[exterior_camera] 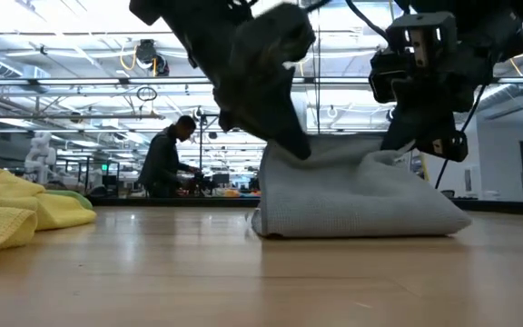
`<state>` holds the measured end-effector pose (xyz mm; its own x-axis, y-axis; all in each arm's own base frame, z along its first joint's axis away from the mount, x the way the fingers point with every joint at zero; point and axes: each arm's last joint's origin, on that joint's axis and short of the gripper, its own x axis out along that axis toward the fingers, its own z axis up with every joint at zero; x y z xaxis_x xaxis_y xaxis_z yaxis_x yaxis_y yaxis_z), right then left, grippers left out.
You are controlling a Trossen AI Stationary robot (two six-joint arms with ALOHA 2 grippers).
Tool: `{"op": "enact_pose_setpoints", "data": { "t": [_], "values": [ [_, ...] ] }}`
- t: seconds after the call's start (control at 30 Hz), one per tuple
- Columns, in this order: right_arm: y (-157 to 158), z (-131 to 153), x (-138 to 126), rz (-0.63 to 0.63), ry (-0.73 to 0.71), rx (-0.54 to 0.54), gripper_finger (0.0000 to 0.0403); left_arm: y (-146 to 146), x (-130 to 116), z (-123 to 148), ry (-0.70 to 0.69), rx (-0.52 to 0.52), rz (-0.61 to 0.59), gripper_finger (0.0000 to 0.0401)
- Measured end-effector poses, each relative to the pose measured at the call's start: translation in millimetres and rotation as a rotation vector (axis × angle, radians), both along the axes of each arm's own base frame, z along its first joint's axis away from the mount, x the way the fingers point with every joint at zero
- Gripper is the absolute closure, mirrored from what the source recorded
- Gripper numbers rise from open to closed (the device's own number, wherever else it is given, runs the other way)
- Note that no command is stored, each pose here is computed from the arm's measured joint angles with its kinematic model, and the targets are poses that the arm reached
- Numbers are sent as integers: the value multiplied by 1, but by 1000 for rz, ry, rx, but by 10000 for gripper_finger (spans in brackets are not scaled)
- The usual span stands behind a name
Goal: Fold microfiber towels
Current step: Fold the gray towel
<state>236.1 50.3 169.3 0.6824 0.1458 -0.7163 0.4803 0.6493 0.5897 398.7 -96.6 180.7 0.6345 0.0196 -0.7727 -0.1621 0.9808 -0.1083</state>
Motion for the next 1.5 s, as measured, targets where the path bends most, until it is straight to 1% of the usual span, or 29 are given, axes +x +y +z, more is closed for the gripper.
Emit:
{"op": "enact_pose_setpoints", "data": {
  "t": [0.23, 0.3, 0.37, 0.5, 0.57, 0.63, 0.73, 0.83, 0.9, 0.97, 1.07, 1.17, 1.23, 1.3, 1.5],
  "values": [
    [-2, -2, -2, -41, 25, -30, 401, 5, -2, -2, 33, 32, 34, 396],
    [-1, -1, -4, -30, 45, 11, 401, 5, -2, -2, 32, 12, 58, 391],
    [2, 4, -6, -8, 32, 53, 400, 3, -5, 4, 27, -20, 77, 387],
    [10, 15, -13, 53, 7, 141, 401, -12, -6, 19, -38, -146, 12, 396],
    [16, 20, -16, 119, -1, 208, 401, -24, -8, 30, -98, -217, -16, 396],
    [25, 25, -19, 223, -3, 286, 401, -39, -10, 40, -165, -264, -36, 392],
    [37, 31, -23, 292, -11, 355, 401, -60, -16, 44, -202, -277, -51, 396],
    [44, 34, -23, 318, -55, 367, 401, -72, -21, 44, -208, -262, -55, 396],
    [43, 35, -22, 291, -73, 347, 401, -74, -24, 42, -198, -216, -31, 392],
    [36, 32, -20, 231, -70, 287, 401, -70, -25, 39, -182, -139, -9, 393],
    [20, 26, -18, 128, -60, 160, 401, -54, -23, 34, -138, -23, 18, 397],
    [4, 20, -15, 72, -32, 56, 401, -32, -17, 22, -81, 35, 38, 388],
    [-4, 16, -12, 47, -21, 10, 401, -18, -14, 16, -52, 53, 47, 382],
    [-11, 10, -10, 15, 9, -22, 401, -7, -12, 12, -44, 44, 56, 380],
    [-21, -5, -2, -40, 62, -44, 401, 19, -15, -4, 14, 41, 102, 394]
  ]
}}
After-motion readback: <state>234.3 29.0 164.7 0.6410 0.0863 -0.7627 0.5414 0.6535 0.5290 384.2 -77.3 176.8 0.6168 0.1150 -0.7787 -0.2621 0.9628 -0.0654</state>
